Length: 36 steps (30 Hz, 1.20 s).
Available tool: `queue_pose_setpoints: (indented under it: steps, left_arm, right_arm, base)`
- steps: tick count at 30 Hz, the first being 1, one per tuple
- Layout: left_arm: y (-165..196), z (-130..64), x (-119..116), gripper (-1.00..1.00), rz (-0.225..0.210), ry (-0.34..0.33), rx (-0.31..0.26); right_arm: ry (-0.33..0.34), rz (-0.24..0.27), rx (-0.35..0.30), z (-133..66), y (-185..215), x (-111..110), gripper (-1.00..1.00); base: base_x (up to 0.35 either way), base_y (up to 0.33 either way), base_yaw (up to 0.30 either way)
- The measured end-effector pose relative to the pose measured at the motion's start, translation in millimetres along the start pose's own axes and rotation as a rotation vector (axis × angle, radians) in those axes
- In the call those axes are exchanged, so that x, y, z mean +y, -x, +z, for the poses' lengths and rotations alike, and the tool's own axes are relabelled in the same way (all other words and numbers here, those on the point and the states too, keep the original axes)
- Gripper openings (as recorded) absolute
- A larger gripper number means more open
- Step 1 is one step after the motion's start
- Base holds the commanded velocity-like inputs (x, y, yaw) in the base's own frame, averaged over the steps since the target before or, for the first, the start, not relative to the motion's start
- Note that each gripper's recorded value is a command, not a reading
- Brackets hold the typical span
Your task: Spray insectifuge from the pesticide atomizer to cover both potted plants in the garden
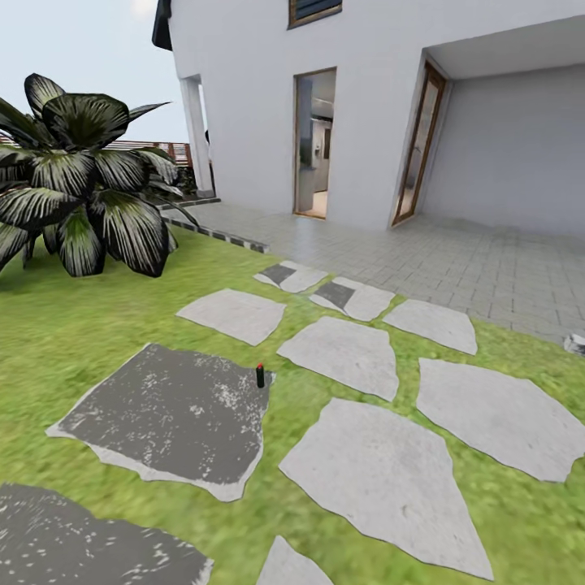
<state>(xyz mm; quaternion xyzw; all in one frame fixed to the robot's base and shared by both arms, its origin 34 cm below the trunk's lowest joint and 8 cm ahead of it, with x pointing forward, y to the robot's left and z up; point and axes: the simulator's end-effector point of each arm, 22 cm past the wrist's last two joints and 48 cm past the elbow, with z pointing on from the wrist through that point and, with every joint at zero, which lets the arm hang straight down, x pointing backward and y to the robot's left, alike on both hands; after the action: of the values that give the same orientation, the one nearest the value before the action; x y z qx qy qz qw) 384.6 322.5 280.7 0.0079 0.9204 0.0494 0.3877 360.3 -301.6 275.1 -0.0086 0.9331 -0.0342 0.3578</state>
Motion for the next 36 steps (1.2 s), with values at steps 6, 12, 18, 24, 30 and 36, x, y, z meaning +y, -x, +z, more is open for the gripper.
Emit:
queue_pose_setpoints:
  steps: [6,12,18,24,30,36]
  left_arm:
    - [0.0,0.0,0.0,1.00,0.000,0.000,0.000]
    - [0.0,0.0,0.0,1.00,0.000,0.000,0.000]
    - [0.0,0.0,0.0,1.00,0.000,0.000,0.000]
    - [0.1,0.0,0.0,1.00,0.000,0.000,0.000]
    - [0.0,0.0,-0.2,1.00,0.000,0.000,0.000]
    - [0.0,0.0,-0.3,1.00,0.000,0.000,0.000]
  right_arm:
    - [0.001,-0.001,0.000,0.0,0.0,0.2,1.00]
    - [0.000,0.000,0.000,0.0,0.0,0.0,1.00]
    - [0.001,0.000,0.000,0.0,0.0,0.0,1.00]
    - [0.000,0.000,0.000,0.0,0.0,-0.1,1.00]
    - [0.000,0.001,-0.001,0.1,0.6,0.0,1.00]
    - [0.000,0.001,-0.002,0.2,0.7,-0.1,1.00]
  base:
    - [0.283,-0.165,0.000]
    - [0.282,-0.166,0.000]
    - [0.282,-0.166,0.000]
    - [0.282,-0.166,0.000]
    - [0.282,-0.166,0.000]
    - [0.281,-0.166,0.000]
